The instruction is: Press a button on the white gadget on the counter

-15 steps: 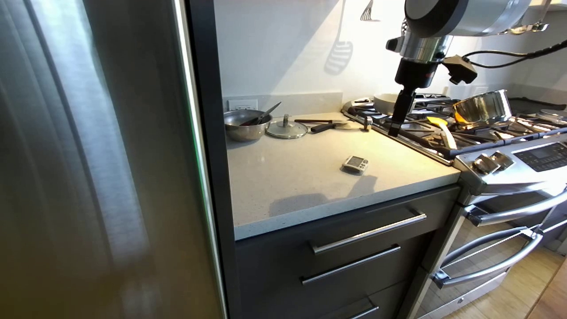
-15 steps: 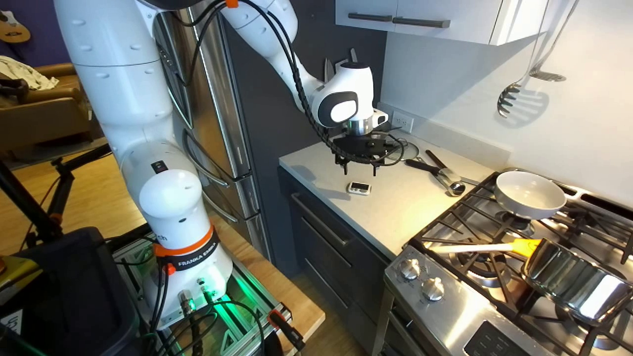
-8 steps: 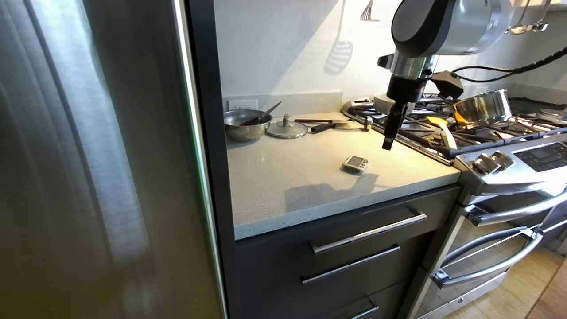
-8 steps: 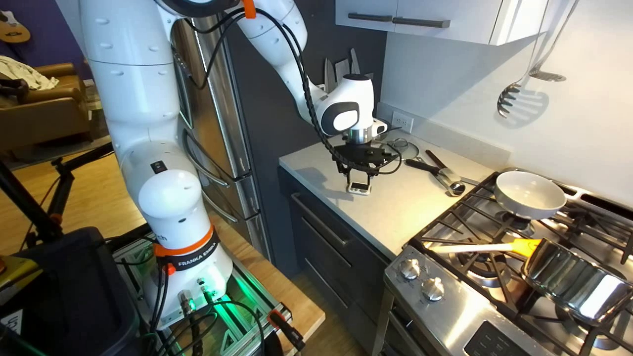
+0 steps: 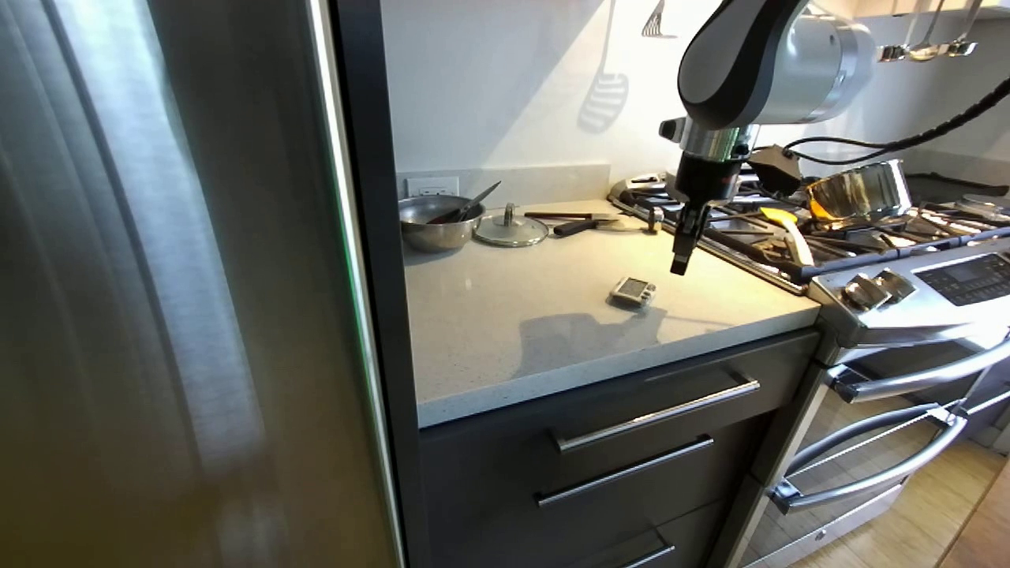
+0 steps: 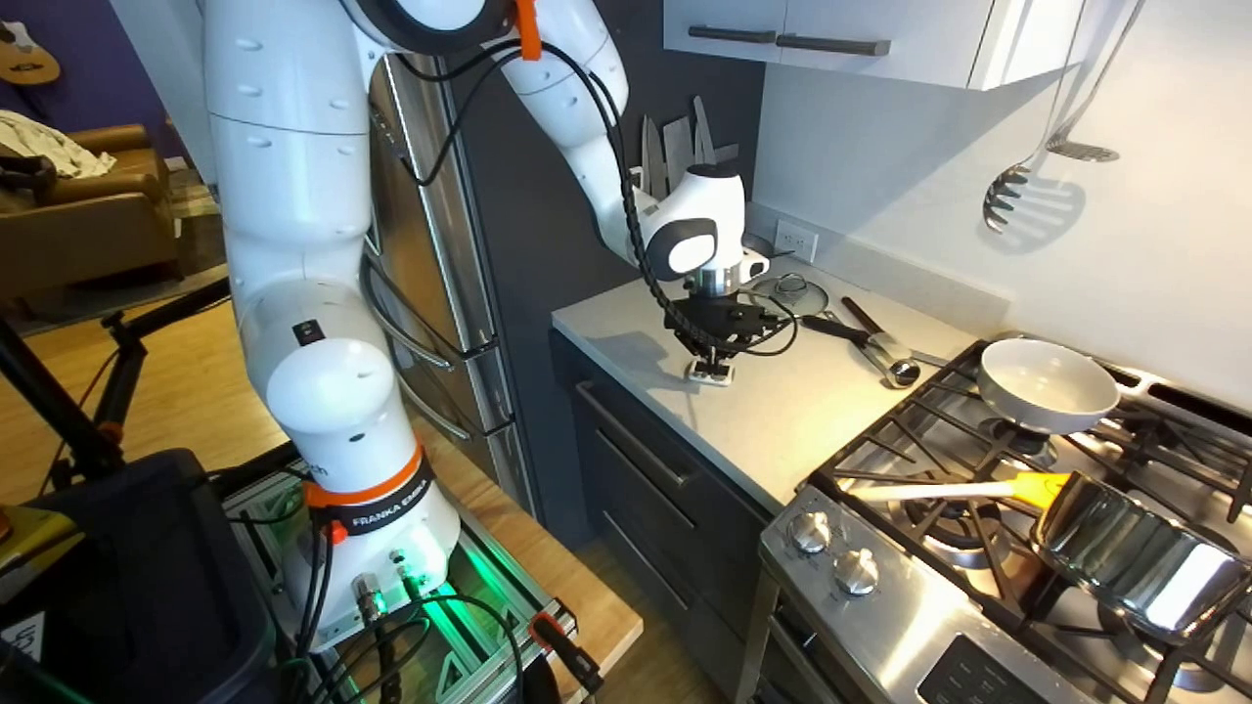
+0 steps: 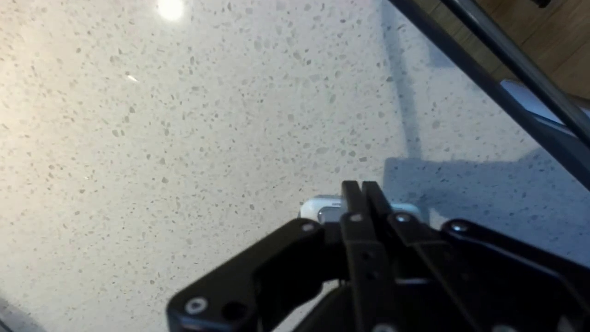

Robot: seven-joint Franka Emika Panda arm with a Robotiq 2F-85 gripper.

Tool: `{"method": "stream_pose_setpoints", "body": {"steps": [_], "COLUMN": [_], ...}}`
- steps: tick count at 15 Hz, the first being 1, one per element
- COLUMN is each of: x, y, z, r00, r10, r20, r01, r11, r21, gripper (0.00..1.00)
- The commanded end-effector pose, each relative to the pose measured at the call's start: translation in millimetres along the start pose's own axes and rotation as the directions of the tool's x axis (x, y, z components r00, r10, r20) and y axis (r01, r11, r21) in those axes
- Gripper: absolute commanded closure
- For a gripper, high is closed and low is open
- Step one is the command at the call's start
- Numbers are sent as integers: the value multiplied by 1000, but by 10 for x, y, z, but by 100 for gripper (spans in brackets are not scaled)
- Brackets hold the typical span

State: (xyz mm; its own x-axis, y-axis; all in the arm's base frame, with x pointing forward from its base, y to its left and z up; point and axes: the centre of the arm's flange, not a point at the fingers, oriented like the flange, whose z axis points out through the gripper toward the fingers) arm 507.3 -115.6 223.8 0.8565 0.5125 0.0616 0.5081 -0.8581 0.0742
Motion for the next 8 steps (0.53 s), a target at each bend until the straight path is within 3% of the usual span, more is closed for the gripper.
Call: {"method": "stream_pose_setpoints", "body": {"steps": [1,8], "x": [29,22], "y": [53,108], "z": [179,286], "r00": [1000,998], "r10": [16,31], "r20": [-16,-46], "r01": [-15,-31], "r11": [1000,999], "r21": [19,11], "gripper": [100,100]}}
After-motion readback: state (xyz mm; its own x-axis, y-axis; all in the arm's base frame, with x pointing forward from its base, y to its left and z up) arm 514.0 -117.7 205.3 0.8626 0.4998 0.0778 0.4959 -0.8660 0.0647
